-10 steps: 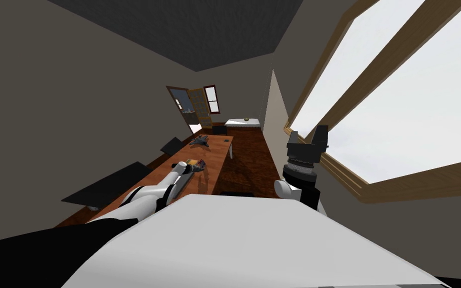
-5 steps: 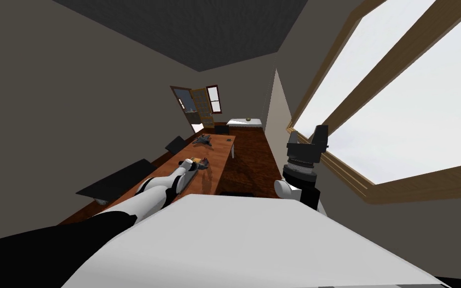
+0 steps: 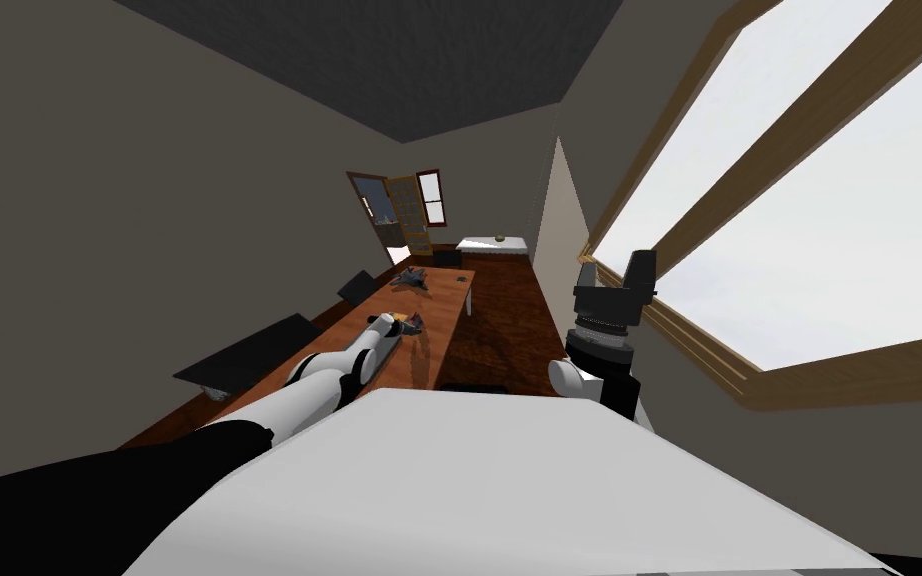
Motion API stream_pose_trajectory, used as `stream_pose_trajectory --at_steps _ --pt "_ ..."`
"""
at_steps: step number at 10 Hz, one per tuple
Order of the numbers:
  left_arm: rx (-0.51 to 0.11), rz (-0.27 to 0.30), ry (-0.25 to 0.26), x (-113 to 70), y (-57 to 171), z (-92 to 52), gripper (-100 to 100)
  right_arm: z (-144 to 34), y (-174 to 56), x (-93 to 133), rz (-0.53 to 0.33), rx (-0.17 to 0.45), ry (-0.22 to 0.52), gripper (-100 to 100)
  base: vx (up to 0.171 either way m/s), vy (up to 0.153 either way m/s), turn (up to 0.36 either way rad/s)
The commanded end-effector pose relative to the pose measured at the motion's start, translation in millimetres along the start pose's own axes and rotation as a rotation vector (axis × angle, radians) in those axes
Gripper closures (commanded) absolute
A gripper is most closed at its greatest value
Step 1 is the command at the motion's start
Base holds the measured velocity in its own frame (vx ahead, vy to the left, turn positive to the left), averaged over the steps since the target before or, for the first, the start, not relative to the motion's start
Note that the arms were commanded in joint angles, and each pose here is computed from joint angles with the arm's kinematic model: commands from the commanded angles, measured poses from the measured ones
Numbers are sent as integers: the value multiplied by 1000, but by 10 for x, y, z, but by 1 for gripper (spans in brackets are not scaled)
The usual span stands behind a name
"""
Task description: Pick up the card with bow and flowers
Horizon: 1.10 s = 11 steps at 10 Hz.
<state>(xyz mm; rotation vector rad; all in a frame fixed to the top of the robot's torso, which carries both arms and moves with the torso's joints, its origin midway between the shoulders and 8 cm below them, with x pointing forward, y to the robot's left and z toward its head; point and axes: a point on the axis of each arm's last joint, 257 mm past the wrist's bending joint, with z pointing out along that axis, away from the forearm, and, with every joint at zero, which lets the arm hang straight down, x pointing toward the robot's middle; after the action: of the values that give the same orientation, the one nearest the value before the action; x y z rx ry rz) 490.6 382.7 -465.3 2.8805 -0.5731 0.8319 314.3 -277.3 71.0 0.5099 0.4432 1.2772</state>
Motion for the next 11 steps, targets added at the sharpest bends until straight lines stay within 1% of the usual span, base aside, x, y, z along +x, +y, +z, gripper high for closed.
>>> stream_pose_trajectory --at_steps 1,2,4,5,6,7,8,9,10,11 --pt "8 24 -17 -30 16 28 -100 0 0 0 0 0 0 0 -20 31 -13" --pt "-14 12 14 280 236 126 -100 0 0 0 0 0 0 0 -39 68 103" --pt "-1 47 -16 205 214 135 -100 0 0 0 0 0 0 0 -29 58 17" --pt "-27 34 18 525 461 220 -100 0 0 0 0 0 0 0 -41 70 91" --pt "-16 64 -6 464 439 227 -100 0 0 0 0 0 0 0 -43 57 51" --pt "2 88 10 578 379 192 -100 0 0 0 0 0 0 0 -22 25 -1" --pt "2 88 10 579 379 192 -100 0 0 0 0 0 0 0 -2 10 -10" --pt "-11 74 -14 444 427 227 -100 0 0 0 0 0 0 0 0 0 0" --pt "-6 78 -4 507 410 214 -100 0 0 0 0 0 0 0 0 0 0" --pt "-6 79 -5 497 413 218 100 0 0 0 0 0 0 0 0 0 0"
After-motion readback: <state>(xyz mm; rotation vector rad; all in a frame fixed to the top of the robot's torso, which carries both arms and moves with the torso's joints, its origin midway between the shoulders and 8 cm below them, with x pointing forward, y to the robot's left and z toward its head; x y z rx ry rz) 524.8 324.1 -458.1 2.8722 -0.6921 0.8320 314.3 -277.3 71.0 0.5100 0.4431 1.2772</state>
